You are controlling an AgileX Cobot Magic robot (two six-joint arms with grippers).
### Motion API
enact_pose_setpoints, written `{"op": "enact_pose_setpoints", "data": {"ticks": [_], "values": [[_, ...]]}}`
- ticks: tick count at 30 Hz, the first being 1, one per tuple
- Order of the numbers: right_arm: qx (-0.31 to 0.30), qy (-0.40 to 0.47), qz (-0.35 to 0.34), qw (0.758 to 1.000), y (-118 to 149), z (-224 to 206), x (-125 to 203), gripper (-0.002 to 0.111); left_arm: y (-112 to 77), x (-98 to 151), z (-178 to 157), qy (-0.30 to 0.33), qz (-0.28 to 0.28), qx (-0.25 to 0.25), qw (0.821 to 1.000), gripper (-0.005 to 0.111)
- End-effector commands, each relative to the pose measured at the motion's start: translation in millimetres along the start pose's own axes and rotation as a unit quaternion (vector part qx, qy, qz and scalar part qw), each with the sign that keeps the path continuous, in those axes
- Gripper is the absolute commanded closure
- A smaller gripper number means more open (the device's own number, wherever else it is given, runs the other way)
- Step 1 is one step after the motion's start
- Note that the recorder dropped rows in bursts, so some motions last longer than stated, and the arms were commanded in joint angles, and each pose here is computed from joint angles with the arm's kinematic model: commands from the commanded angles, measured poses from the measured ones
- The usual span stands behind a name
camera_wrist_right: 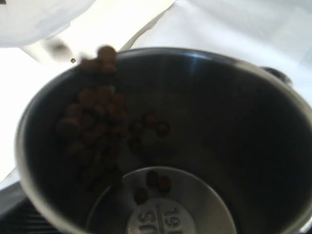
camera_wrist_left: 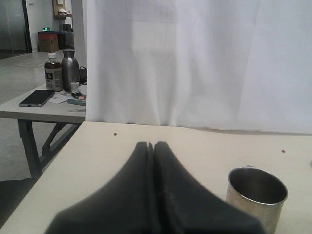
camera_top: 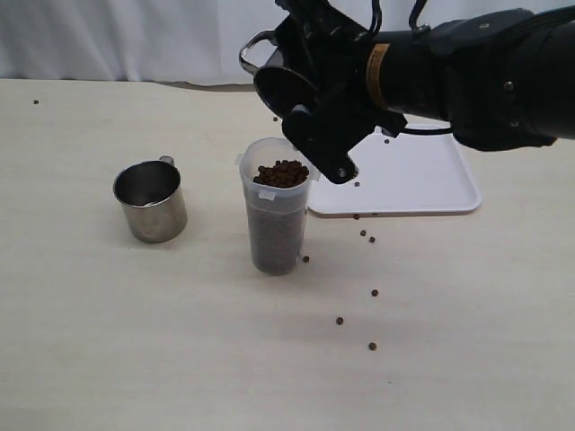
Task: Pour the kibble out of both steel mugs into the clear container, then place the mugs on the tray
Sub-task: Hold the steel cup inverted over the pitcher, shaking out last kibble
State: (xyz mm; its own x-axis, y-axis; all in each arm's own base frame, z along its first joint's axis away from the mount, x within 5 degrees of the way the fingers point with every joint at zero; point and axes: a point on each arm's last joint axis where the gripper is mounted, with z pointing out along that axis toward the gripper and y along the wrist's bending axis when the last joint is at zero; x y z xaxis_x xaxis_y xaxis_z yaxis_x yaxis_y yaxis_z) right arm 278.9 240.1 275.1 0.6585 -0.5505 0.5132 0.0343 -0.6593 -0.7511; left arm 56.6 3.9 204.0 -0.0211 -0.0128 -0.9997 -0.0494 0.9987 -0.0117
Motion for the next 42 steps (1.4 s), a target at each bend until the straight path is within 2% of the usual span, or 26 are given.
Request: {"op": "enact_pose_setpoints", "data": {"ticks": [1,17,32,42], "values": [[0.008,0.0,-0.001,1.0,-4.5,-1.8,1.1,0.103,-0.7,-0.3,-0.3,-0.006,-0.002,0.005,1.0,0.107],[0.015,-0.001,-0.002,1.0,-14.1,-4.5,-13.4,0.103,-0.8,-0.8,-0.3,-0.009,-0.002,0.006,1.0,0.107],[0.013,0.005,-0.083,0.996,-13.8,-4.5,-12.5,0.103,-0.8,-0.8,-0.3,-0.009,-0.002,0.006,1.0,0.107],[0.013,0.005,-0.114,0.993,-13.8,-4.5,-12.5,0.103,-0.8,-0.8,-0.3,-0.009,-0.002,0.006,1.0,0.107]]}}
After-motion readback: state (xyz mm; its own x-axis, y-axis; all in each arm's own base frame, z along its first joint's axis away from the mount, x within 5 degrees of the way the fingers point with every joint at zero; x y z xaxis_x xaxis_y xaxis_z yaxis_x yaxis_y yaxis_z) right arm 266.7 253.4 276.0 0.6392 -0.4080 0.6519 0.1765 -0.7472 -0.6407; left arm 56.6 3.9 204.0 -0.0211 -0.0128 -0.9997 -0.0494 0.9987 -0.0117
